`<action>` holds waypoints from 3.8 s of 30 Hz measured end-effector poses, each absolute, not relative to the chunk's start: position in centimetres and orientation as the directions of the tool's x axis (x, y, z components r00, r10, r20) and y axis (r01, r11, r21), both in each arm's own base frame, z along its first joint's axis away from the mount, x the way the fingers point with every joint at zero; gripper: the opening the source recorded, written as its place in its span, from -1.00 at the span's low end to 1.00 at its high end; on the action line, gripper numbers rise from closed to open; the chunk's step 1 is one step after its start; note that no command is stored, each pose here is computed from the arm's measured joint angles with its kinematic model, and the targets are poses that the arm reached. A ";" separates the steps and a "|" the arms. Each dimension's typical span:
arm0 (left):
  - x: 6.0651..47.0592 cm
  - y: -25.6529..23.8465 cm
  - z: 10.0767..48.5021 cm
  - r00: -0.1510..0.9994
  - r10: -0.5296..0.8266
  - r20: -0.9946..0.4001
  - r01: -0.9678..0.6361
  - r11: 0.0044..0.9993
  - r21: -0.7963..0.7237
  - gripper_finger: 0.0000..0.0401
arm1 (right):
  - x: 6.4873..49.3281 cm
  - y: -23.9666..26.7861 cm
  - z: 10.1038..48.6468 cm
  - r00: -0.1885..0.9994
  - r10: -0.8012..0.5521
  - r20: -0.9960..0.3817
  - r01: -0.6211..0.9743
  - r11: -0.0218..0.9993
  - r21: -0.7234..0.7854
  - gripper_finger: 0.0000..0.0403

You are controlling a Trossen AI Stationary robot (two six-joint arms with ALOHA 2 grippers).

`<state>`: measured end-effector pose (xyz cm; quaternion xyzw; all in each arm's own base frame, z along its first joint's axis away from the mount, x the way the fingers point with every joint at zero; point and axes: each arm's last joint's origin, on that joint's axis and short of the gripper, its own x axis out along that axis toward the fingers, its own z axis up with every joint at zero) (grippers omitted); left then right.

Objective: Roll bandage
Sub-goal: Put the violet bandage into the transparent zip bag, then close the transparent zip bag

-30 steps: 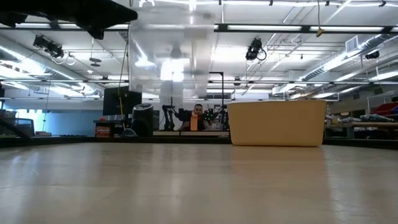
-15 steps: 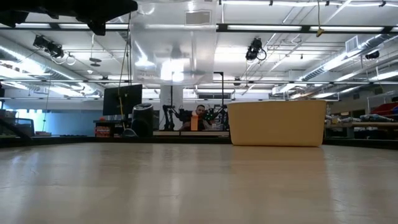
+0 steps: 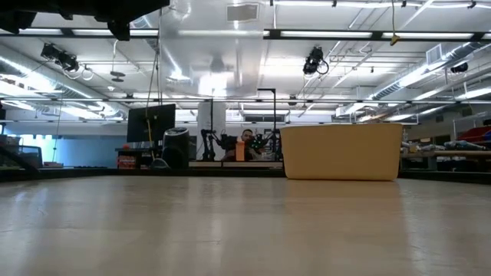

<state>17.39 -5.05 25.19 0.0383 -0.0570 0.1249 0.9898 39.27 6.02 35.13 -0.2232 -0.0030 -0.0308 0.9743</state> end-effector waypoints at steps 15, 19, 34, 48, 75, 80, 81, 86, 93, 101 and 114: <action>17.6 -5.1 25.6 0.949 0.263 0.171 -0.265 0.964 -0.009 -1.00 | 39.6 6.0 34.9 0.996 -0.082 0.040 0.092 0.889 -0.449 -0.77; 18.0 -5.2 25.5 0.944 0.274 0.185 -0.275 0.961 -0.019 -1.00 | 40.1 6.1 34.0 0.996 -0.095 0.004 0.086 0.886 -0.457 -0.77; 18.5 -5.7 25.7 0.927 0.315 0.204 -0.323 0.946 0.007 -1.00 | 40.3 6.0 33.1 0.983 -0.173 -0.055 0.143 0.925 -0.353 -0.77; 18.4 -6.0 25.7 0.933 0.298 0.203 -0.309 0.951 0.026 -1.00 | 40.0 5.2 30.8 0.946 -0.271 -0.175 0.179 0.892 -0.415 -0.77; 19.2 -6.5 25.0 0.961 0.228 0.156 -0.238 0.970 0.053 -1.00 | 39.5 5.2 29.1 0.916 -0.198 -0.348 0.060 0.927 -0.369 -0.55; 19.9 -6.9 24.8 0.964 0.226 0.138 -0.237 0.969 0.072 -1.00 | 39.5 5.4 29.0 0.913 -0.204 -0.353 0.064 0.927 -0.370 -0.31; 20.0 -6.9 24.8 0.965 0.226 0.136 -0.237 0.969 0.074 -1.00 | 39.4 5.6 29.0 0.911 -0.210 -0.354 0.068 0.925 -0.374 -0.27; 20.0 -6.9 24.6 0.962 0.247 0.120 -0.258 0.962 0.085 -1.00 | 38.3 7.0 29.7 0.900 -0.255 -0.354 0.089 0.901 -0.425 -0.15; 19.8 -6.8 24.1 0.962 0.246 0.118 -0.256 0.964 0.079 -1.00 | 35.9 8.4 32.1 0.907 -0.240 -0.345 0.071 0.896 -0.438 -0.13; 18.2 -6.2 22.6 0.953 0.192 0.233 -0.198 0.980 0.003 -1.00 | 32.3 8.6 32.7 0.876 -0.207 -0.436 0.004 0.906 -0.423 -0.15; 17.7 -6.1 22.9 0.936 0.171 0.308 -0.173 0.985 -0.021 -1.00 | 29.0 8.0 23.5 0.993 -0.094 0.073 0.107 0.973 -0.203 -0.19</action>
